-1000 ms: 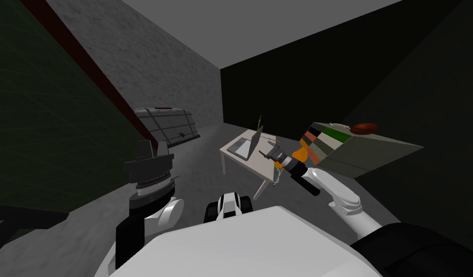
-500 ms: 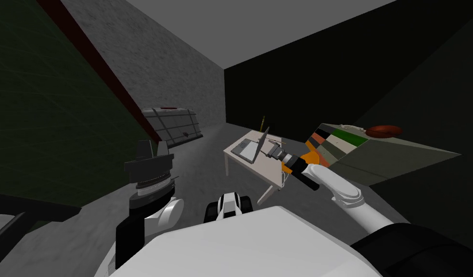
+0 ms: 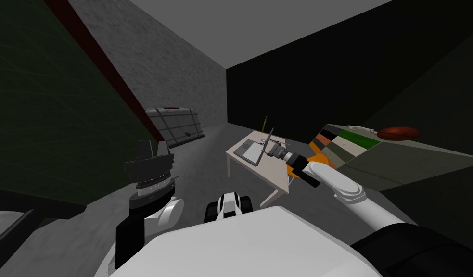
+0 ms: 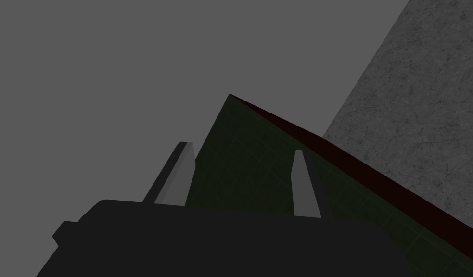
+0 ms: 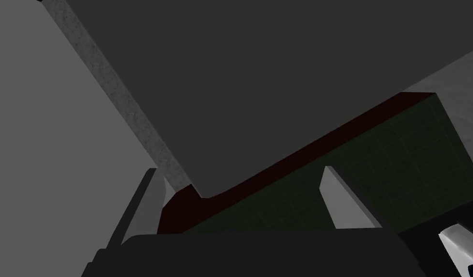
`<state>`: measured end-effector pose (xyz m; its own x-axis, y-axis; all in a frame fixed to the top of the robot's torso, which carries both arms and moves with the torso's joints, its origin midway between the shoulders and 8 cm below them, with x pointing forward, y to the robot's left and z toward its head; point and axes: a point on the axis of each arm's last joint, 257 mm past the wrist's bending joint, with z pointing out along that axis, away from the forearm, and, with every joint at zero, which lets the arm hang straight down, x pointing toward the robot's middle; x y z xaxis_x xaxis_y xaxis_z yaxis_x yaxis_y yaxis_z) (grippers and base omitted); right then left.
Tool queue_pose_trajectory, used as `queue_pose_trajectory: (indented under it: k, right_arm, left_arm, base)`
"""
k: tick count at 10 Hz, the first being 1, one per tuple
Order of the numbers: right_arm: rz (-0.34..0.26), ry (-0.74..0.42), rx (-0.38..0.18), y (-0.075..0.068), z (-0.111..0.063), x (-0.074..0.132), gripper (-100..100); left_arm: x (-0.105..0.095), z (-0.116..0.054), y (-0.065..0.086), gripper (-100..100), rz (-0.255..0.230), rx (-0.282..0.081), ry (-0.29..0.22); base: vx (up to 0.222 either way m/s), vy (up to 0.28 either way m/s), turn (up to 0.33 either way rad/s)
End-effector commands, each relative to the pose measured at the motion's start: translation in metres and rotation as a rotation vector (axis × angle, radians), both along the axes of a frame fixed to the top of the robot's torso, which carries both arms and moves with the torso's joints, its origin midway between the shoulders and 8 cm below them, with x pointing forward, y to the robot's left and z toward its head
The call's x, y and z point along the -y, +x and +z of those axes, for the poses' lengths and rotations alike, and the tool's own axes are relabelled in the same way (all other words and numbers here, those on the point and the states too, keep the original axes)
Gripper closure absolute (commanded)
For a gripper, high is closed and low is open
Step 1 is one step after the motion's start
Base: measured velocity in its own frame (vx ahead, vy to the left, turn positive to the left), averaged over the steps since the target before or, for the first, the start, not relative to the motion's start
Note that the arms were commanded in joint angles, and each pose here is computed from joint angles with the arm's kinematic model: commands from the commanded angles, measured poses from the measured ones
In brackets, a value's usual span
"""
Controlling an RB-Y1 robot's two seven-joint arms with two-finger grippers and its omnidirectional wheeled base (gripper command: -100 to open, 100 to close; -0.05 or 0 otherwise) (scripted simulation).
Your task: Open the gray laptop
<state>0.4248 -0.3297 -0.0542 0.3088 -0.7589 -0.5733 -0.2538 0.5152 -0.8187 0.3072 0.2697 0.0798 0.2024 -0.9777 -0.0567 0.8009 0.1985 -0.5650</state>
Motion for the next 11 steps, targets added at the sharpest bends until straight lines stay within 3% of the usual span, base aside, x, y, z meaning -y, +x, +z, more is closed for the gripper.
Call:
queue_pose_trajectory:
  k: [1, 2, 11]
  right_arm:
    - [0.000, -0.002, 0.000, 0.000, 0.002, 0.001, -100]
    - [0.000, -0.001, 0.001, 0.000, 0.003, 0.001, 100]
    - [0.084, -0.197, -0.170, -0.012, -0.005, 0.012, 100]
  left_arm:
    - [0.000, 0.000, 0.000, 0, 0.000, 0.000, 0.000]
    - [0.000, 0.000, 0.000, 0, 0.000, 0.000, 0.000]
    - [0.000, 0.000, 0.000, 0, 0.000, 0.000, 0.000]
  base:
    - [0.064, 0.028, -0.008]
    - [0.012, -0.003, -0.015]
    - [0.101, 0.110, -0.102]
